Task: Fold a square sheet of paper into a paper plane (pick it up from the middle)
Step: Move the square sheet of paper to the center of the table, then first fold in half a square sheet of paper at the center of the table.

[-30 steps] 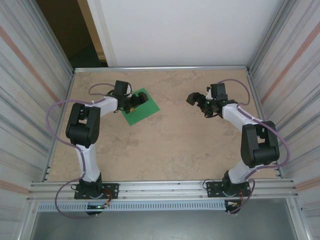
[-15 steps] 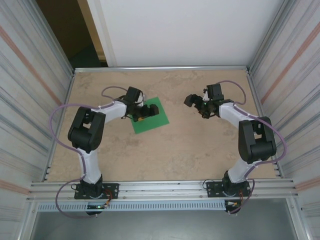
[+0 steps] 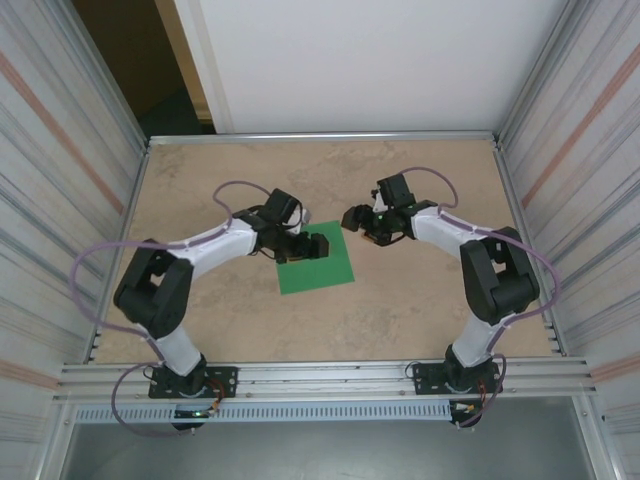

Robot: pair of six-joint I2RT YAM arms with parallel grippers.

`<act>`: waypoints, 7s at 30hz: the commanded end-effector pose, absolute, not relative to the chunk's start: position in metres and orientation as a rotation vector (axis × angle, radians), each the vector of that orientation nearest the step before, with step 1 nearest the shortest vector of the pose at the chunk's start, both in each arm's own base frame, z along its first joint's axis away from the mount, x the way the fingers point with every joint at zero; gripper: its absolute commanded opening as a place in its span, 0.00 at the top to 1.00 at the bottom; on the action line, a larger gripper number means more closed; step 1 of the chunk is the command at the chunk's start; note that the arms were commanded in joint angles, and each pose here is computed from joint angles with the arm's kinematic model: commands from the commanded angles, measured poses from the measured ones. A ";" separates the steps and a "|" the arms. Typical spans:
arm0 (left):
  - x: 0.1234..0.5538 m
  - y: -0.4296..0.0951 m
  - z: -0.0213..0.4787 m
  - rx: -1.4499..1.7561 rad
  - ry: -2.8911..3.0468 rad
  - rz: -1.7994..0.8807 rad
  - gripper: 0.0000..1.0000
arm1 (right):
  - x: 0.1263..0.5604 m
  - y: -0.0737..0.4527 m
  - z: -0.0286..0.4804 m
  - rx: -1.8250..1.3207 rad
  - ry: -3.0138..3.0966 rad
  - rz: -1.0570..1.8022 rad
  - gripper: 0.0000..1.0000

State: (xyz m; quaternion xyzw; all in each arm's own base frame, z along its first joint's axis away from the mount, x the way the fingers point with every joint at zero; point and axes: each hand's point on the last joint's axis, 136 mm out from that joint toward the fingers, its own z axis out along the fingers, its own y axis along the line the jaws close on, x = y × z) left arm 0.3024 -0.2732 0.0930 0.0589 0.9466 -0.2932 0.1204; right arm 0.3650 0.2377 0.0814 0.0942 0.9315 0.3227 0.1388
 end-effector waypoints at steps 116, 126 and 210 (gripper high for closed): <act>0.294 -0.218 0.005 -0.248 2.994 -0.660 0.21 | 0.321 0.311 0.002 0.179 3.008 1.084 0.60; 0.289 -0.211 -0.005 -0.244 3.035 -0.589 0.36 | 0.328 0.304 0.012 0.216 2.960 1.137 0.59; 0.345 -0.255 0.201 -0.042 2.364 -1.671 0.72 | 0.354 0.293 0.225 -0.114 2.261 1.837 0.82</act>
